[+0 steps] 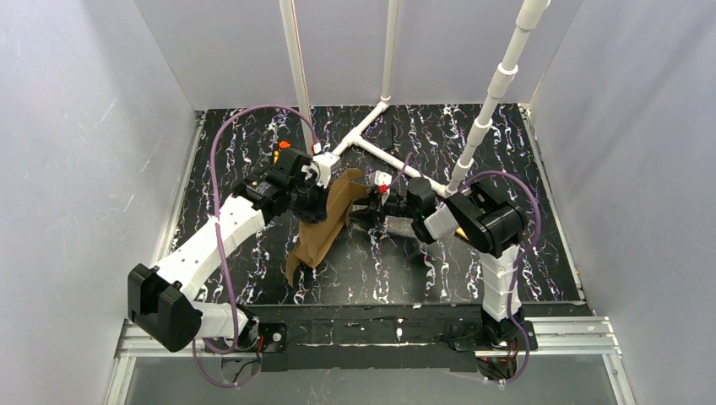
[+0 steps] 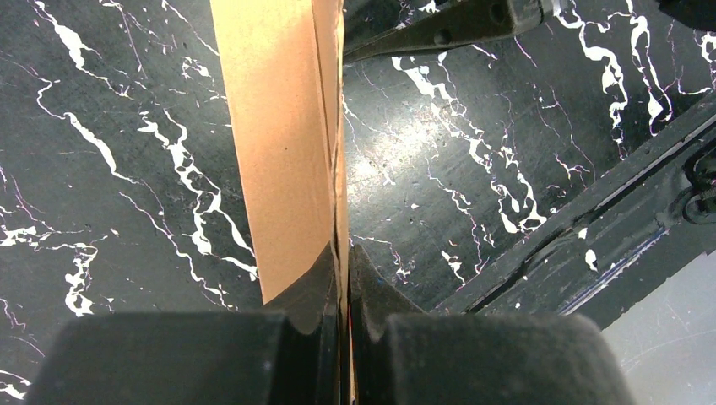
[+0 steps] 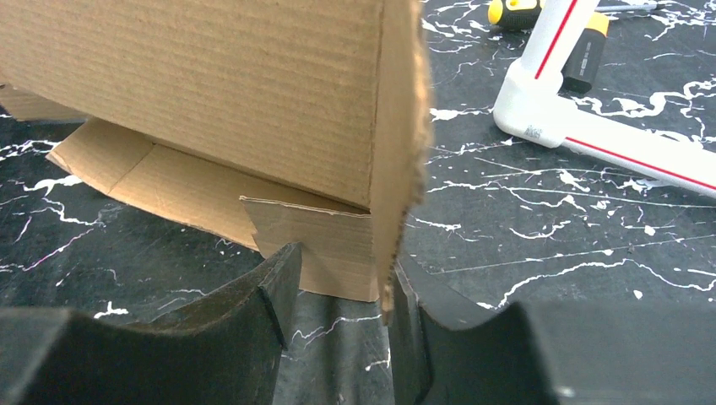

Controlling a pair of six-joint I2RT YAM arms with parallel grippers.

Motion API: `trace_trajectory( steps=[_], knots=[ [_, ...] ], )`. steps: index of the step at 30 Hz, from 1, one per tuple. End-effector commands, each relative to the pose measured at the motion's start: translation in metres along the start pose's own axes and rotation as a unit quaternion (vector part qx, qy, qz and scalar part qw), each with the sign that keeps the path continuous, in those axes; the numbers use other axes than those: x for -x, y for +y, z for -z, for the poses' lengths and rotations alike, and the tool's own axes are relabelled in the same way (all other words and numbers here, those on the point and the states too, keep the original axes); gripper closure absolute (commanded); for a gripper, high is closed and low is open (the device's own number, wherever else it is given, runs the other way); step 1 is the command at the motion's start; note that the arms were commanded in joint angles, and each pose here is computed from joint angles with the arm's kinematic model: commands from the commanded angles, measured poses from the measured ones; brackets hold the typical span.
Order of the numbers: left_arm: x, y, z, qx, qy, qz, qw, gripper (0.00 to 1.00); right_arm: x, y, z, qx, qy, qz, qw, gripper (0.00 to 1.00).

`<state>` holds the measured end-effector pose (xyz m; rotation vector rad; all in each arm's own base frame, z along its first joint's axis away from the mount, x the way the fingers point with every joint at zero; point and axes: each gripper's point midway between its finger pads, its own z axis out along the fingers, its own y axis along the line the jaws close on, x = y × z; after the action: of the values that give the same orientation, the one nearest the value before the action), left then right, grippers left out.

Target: Fold the paper box

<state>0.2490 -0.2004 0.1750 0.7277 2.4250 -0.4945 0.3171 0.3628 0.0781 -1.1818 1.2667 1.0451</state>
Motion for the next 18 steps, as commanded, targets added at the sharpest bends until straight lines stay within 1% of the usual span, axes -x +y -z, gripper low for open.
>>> trace_trajectory(
  steps=[1,5,10,18],
  knots=[
    [0.004,-0.004,0.006,-0.007,-0.015,-0.002,1.0,1.0,0.012,-0.002,-0.007,-0.021,-0.033,0.034,0.999,0.51],
    [0.003,-0.005,0.006,-0.008,-0.015,0.0,1.0,1.0,0.015,-0.004,-0.008,-0.031,-0.052,0.037,0.997,0.51],
    [0.0,-0.003,0.008,-0.009,-0.012,0.003,1.0,1.0,0.022,0.001,-0.011,-0.017,-0.086,0.042,0.995,0.51],
    [-0.002,-0.004,0.009,-0.024,-0.011,0.013,1.0,1.0,0.022,-0.007,-0.022,-0.035,-0.092,0.046,0.994,0.48]
  ],
)
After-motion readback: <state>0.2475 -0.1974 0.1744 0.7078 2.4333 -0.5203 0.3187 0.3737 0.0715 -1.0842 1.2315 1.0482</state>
